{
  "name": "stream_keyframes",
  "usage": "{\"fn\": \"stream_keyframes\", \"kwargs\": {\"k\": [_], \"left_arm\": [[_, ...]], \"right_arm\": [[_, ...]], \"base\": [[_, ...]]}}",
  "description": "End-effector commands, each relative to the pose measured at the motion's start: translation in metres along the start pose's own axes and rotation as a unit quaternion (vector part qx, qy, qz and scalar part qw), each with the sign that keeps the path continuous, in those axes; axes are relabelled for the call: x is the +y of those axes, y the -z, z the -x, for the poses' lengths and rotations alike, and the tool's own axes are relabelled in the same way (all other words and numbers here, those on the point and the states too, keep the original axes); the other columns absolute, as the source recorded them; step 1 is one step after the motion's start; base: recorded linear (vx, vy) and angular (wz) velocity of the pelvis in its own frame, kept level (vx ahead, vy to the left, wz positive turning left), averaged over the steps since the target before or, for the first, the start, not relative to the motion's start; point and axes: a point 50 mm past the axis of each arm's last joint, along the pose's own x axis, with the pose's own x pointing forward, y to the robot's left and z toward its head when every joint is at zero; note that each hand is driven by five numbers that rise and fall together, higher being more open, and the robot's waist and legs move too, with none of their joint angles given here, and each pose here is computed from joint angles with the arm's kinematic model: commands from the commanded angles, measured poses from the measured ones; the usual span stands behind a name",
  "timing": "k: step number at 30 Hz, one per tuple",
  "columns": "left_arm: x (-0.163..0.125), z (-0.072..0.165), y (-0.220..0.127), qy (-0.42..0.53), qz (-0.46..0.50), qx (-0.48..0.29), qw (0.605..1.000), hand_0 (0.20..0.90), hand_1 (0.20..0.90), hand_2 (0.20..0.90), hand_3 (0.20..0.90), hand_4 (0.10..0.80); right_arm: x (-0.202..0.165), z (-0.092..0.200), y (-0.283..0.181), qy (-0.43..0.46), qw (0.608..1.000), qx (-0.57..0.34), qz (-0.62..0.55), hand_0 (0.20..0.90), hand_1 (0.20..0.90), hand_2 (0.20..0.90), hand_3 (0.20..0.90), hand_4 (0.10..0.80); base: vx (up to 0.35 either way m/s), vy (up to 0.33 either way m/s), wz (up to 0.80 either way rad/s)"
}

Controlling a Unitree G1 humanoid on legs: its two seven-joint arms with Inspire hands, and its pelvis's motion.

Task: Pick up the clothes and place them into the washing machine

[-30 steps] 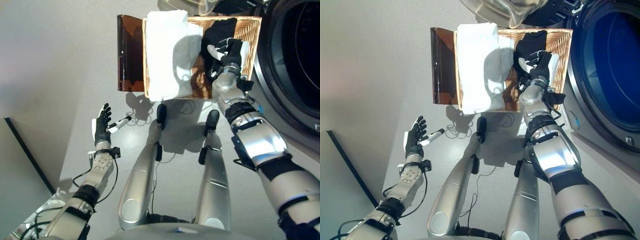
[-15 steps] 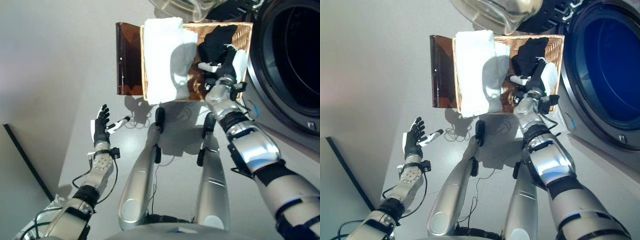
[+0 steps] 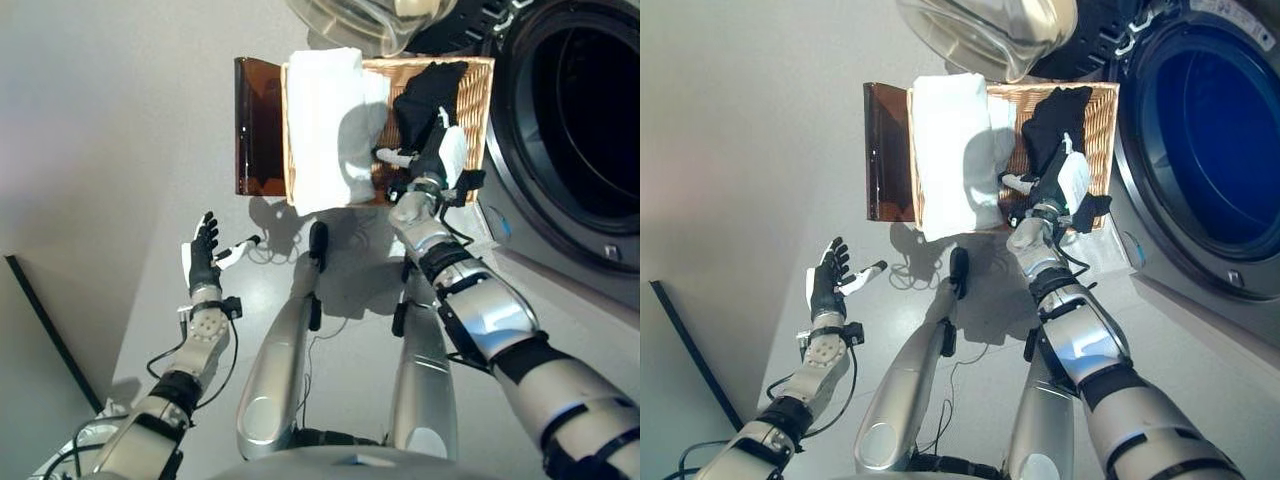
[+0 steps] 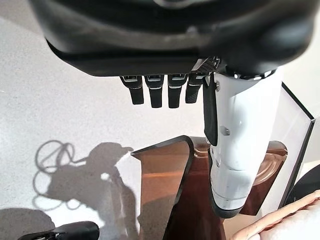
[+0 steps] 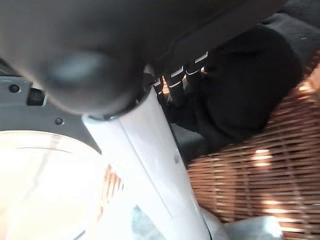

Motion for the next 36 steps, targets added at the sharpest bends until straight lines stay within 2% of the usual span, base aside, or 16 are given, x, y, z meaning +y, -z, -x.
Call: {"fn": "stream_keyframes", "kwargs": {"k": [1, 9, 15, 28, 36], "left_arm": [[0.016, -0.002, -0.007, -0.036, 0.001, -0.031, 0.999, 0.9, 0.9, 0.9, 0.9, 0.8], [0.016, -0.002, -0.008, -0.036, 0.0, -0.032, 0.999, 0.9, 0.9, 0.9, 0.9, 0.8], [0.009, 0.0, -0.004, -0.039, -0.003, -0.024, 0.999, 0.9, 0.9, 0.9, 0.9, 0.8], [0.008, 0.003, 0.007, -0.042, -0.015, -0.001, 0.999, 0.9, 0.9, 0.9, 0.9, 0.8], [0.01, 0.004, 0.011, -0.041, -0.022, 0.003, 0.999, 0.9, 0.9, 0.9, 0.9, 0.8]], "right_arm": [[-0.005, -0.006, -0.016, 0.017, 0.999, -0.028, -0.008, 0.9, 0.9, 0.9, 0.9, 0.8], [-0.007, -0.007, -0.008, 0.026, 0.999, -0.019, 0.027, 0.9, 0.9, 0.9, 0.9, 0.8], [-0.008, 0.002, 0.005, 0.061, 0.998, -0.016, 0.01, 0.9, 0.9, 0.9, 0.9, 0.8], [-0.006, 0.016, 0.029, 0.074, 0.997, 0.009, -0.017, 0.9, 0.9, 0.9, 0.9, 0.8], [-0.011, 0.013, 0.025, 0.087, 0.996, 0.002, -0.029, 0.9, 0.9, 0.9, 0.9, 0.8]], "base": [[0.0, 0.0, 0.0], [0.0, 0.0, 0.0], [0.0, 0.0, 0.0], [0.0, 0.0, 0.0], [-0.001, -0.002, 0.0]]}}
